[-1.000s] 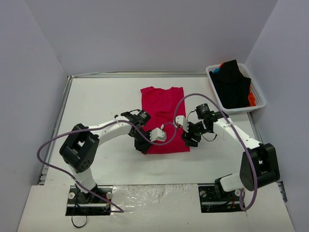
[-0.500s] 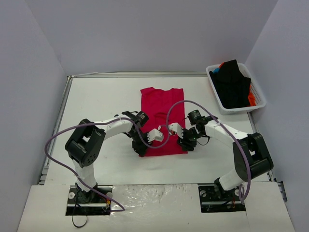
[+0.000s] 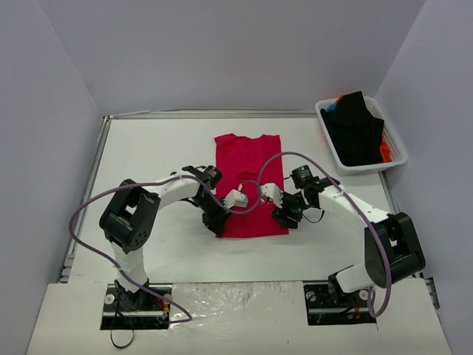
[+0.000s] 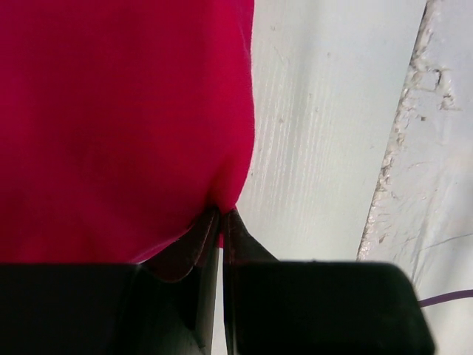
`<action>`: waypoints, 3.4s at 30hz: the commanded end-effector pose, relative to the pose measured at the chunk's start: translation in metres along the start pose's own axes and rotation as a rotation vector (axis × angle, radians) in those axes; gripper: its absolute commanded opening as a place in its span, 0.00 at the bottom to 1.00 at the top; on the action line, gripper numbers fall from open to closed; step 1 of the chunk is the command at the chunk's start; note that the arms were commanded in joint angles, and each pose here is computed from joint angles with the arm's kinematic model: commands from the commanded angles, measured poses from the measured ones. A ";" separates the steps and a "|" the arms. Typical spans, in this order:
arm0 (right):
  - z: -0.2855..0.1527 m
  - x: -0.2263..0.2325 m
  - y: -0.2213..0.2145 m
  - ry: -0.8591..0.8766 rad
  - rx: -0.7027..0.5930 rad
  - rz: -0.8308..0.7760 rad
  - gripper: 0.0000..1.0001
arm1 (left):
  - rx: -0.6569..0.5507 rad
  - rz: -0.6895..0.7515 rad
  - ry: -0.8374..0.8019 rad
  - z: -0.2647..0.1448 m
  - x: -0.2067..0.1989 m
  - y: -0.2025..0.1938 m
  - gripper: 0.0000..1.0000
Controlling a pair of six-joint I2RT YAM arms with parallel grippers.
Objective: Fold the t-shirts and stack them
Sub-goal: Grab one side of the 2/3 rectangular tshirt with both arms, then fold the long partially folded tshirt into a neat square
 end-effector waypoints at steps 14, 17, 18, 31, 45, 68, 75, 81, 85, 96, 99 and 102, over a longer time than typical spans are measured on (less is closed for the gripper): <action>-0.011 0.035 0.001 0.160 0.074 0.007 0.50 | -0.075 0.012 -0.079 -0.004 0.000 0.015 0.02; -0.003 0.035 -0.005 0.192 0.094 -0.005 0.52 | -0.075 0.004 -0.084 -0.003 0.002 0.015 0.02; 0.002 0.034 -0.008 0.201 0.099 -0.002 0.54 | -0.073 0.003 -0.085 -0.002 0.002 0.014 0.02; 0.031 0.017 -0.017 0.216 0.158 0.032 0.52 | -0.065 -0.010 -0.083 -0.002 0.006 0.010 0.02; 0.045 0.011 -0.030 0.038 0.323 0.066 0.26 | -0.058 -0.015 -0.089 0.000 0.007 0.008 0.02; -0.014 0.040 0.016 0.219 0.207 0.095 0.00 | 0.063 0.086 0.044 -0.061 -0.023 0.006 0.02; -0.049 0.044 0.038 0.279 0.156 0.025 0.00 | 0.071 0.120 -0.010 -0.076 -0.051 -0.006 0.02; -0.069 0.053 0.049 0.354 0.118 -0.027 0.00 | 0.074 0.204 -0.070 -0.094 -0.083 -0.010 0.02; -0.077 0.060 0.051 0.426 0.117 -0.037 0.00 | 0.068 0.229 -0.108 -0.102 -0.096 -0.010 0.02; -0.075 -0.008 0.047 0.359 0.075 -0.019 0.00 | 0.025 0.288 0.043 -0.119 -0.075 0.017 0.02; -0.077 -0.034 0.047 0.317 0.078 -0.010 0.00 | 0.022 0.303 0.092 -0.127 -0.064 0.031 0.02; -0.079 -0.056 0.052 0.273 0.067 -0.028 0.00 | 0.015 0.308 0.115 -0.136 -0.054 0.041 0.02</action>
Point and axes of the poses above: each gripper's point midway between its finger pads, its own z axis out along the fingers, its own x axis along the line the jaws close on, y = z × x, the point moved 7 cm from there along -z, back along the fingers, and after that the axes turned 7 degrees about -z, right-handed, at the moved point
